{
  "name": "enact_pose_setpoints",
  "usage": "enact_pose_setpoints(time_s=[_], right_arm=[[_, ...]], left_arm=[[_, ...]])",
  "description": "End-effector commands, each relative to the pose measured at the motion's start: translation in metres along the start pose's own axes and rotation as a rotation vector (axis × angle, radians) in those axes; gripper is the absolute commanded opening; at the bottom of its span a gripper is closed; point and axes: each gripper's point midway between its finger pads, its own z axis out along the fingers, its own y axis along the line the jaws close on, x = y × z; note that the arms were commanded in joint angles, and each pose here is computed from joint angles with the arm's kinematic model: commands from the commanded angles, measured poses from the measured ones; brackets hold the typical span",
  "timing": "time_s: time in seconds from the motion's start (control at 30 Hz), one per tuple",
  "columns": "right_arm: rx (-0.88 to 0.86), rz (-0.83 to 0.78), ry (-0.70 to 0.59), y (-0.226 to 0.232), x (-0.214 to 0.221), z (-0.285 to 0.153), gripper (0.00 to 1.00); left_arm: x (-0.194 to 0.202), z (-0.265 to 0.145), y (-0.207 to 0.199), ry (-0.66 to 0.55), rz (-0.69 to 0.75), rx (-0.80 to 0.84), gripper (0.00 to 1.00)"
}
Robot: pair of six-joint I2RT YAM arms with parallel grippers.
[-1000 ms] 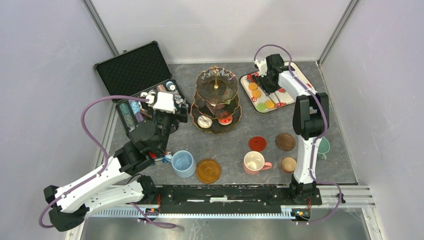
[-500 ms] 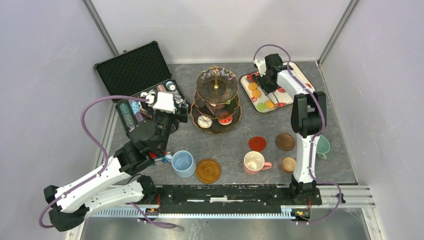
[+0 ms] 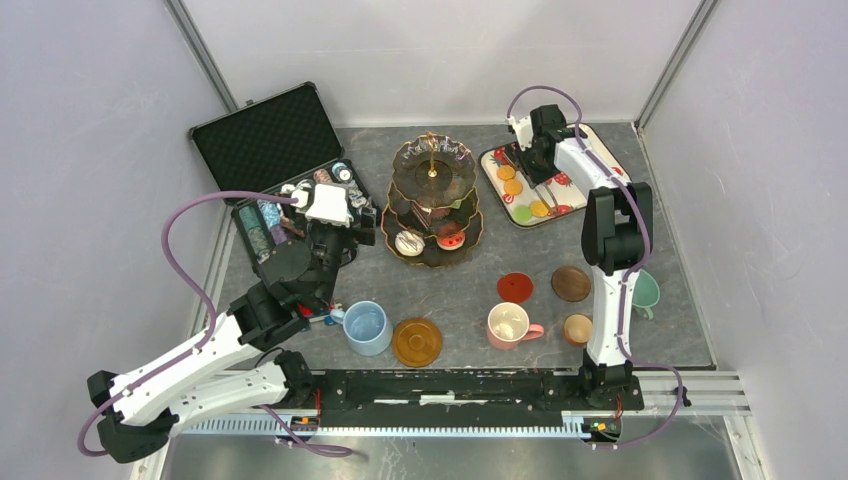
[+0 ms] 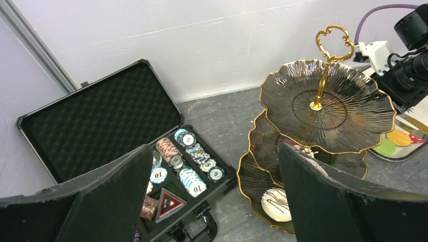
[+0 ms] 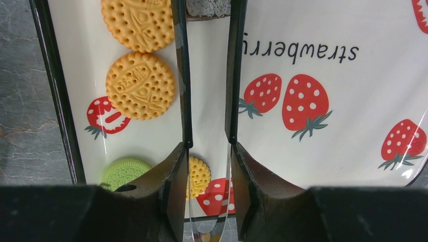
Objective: Serve the afternoon tea
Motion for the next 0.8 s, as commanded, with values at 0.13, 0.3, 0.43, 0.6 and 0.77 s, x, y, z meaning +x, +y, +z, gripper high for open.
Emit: enact_pose_setpoints(time_s=[0.13, 0.3, 0.43, 0.6, 0.77], right_arm=[[-0.001, 0.057, -0.115, 0.002, -0.021, -0.029, 0.00], [0.011, 0.142, -0.193, -0.004, -0.026, -0.052, 0.00], [-0.031, 0.223, -0.263, -0.009, -0.028, -0.066, 0.00], [-0.093, 0.301, -0.294, -0.013, -0.013, -0.080, 0.00], [-0.149, 0.435, -0.375, 0.007, 0.019, -0.111, 0.00]], left_arm=[[-0.019, -0.001, 0.004, -0.043, -0.091, -0.005, 1.00], [-0.019, -0.001, 0.004, -0.043, -0.090, -0.008, 1.00], [-0.020, -0.002, 0.005, -0.045, -0.093, -0.009, 1.00], [-0.021, -0.002, 0.007, -0.048, -0.096, -0.010, 1.00], [-0.023, -0.003, 0.006, -0.052, -0.102, -0.004, 1.00]])
